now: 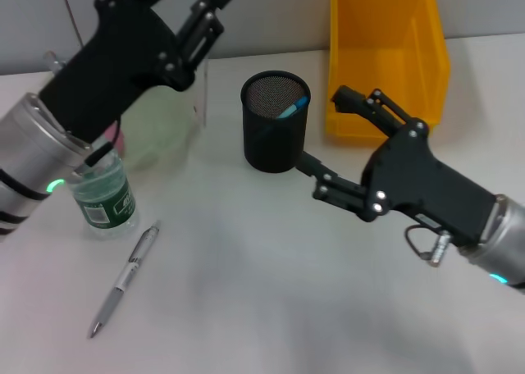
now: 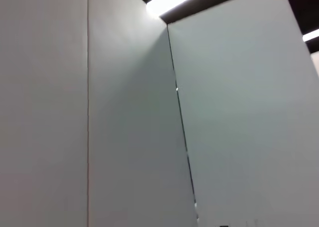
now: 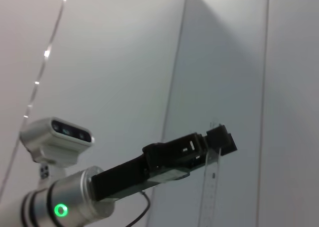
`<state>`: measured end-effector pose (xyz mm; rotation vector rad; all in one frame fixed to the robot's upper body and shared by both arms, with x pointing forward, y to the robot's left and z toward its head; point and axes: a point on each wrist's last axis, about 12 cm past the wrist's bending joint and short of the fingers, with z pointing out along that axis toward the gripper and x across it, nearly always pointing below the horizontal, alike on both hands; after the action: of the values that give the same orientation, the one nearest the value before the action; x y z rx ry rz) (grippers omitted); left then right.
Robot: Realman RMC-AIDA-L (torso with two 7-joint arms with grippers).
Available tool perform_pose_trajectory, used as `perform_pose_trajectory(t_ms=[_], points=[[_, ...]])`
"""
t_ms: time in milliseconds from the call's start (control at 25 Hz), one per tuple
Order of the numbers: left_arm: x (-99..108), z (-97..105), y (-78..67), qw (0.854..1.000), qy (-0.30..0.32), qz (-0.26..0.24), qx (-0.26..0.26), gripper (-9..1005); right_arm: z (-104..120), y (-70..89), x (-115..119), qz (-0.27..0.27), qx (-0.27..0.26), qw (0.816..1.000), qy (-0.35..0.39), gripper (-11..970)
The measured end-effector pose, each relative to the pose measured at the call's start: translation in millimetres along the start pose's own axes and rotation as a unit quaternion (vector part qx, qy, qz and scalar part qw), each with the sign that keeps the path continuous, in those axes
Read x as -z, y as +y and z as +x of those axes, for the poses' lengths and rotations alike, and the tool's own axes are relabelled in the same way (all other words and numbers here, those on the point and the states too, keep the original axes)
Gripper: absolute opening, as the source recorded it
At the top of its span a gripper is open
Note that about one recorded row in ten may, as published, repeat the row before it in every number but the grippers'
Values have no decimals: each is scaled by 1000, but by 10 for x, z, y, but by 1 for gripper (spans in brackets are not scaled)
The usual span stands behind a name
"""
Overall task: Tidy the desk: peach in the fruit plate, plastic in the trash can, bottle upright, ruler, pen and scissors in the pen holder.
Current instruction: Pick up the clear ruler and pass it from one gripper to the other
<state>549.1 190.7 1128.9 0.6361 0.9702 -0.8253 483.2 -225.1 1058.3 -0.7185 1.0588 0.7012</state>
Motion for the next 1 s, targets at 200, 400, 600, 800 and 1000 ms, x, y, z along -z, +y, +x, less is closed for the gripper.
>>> perform_pose_trajectory(t_ms=[200, 400, 600, 800, 1000], points=[[-43, 59, -35, 1000, 10, -11, -8, 401, 65, 110, -145, 45, 32, 998, 1, 841], [-74, 66, -66, 1000, 9, -5, -12, 402, 68, 150, -187, 82, 35, 996, -5, 840], [-106, 90, -117, 1000, 10, -3, -12, 402, 92, 291, -265, 101, 53, 993, -1, 839], [-180, 133, -193, 999, 20, 2, -28, 403, 123, 459, -398, 106, 66, 992, 10, 838], [-197, 148, -203, 999, 27, 3, -30, 404, 129, 523, -479, 114, 63, 991, 11, 837]])
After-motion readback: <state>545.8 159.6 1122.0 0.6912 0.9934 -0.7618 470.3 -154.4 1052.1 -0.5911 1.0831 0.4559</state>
